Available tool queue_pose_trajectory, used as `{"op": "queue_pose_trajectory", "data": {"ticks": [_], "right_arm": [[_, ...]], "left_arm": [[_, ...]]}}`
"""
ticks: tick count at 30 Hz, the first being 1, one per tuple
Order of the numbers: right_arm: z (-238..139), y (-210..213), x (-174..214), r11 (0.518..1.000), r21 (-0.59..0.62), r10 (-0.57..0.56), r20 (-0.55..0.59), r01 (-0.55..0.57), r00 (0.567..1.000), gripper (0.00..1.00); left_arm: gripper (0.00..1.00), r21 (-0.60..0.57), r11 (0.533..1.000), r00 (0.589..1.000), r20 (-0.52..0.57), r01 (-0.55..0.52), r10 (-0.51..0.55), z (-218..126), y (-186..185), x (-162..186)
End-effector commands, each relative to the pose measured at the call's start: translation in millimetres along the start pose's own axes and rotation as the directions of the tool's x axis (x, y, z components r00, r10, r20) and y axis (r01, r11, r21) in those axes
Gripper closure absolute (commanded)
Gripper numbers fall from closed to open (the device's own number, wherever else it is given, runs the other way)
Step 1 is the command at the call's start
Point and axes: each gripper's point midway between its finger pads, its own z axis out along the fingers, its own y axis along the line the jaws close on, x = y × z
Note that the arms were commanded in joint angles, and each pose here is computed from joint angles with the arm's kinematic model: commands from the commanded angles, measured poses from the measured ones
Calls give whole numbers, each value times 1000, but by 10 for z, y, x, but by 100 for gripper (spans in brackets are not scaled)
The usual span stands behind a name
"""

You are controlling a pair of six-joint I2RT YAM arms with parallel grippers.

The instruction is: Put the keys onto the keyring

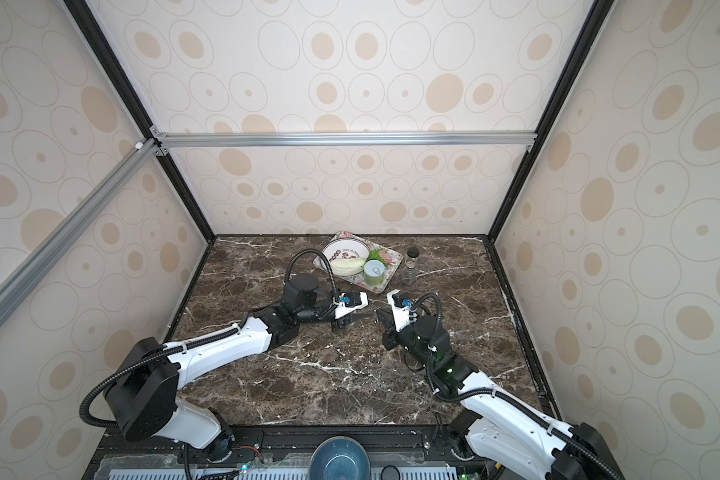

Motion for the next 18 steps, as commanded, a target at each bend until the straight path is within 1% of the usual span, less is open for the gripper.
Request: {"op": "queue_pose_trajectory", "data": {"ticks": [1, 9, 13, 18], "right_arm": [[-11, 42, -211, 1000, -6, -14, 60, 15, 998, 100], [-3, 39, -203, 1000, -5, -15, 59, 15, 998, 100], [-5, 42, -198, 1000, -7, -14, 58, 14, 998, 100], [-13, 54, -212, 1000, -11, -14, 63, 15, 998, 100]], "left_arm": [[65, -4, 999, 999, -9, -37, 37, 41, 47, -84], [66, 1, 999, 999, -15, -44, 44, 71, 18, -83], [68, -8, 999, 999, -23, -44, 44, 75, 35, -73], [69, -14, 999, 999, -24, -44, 44, 79, 48, -75]]}}
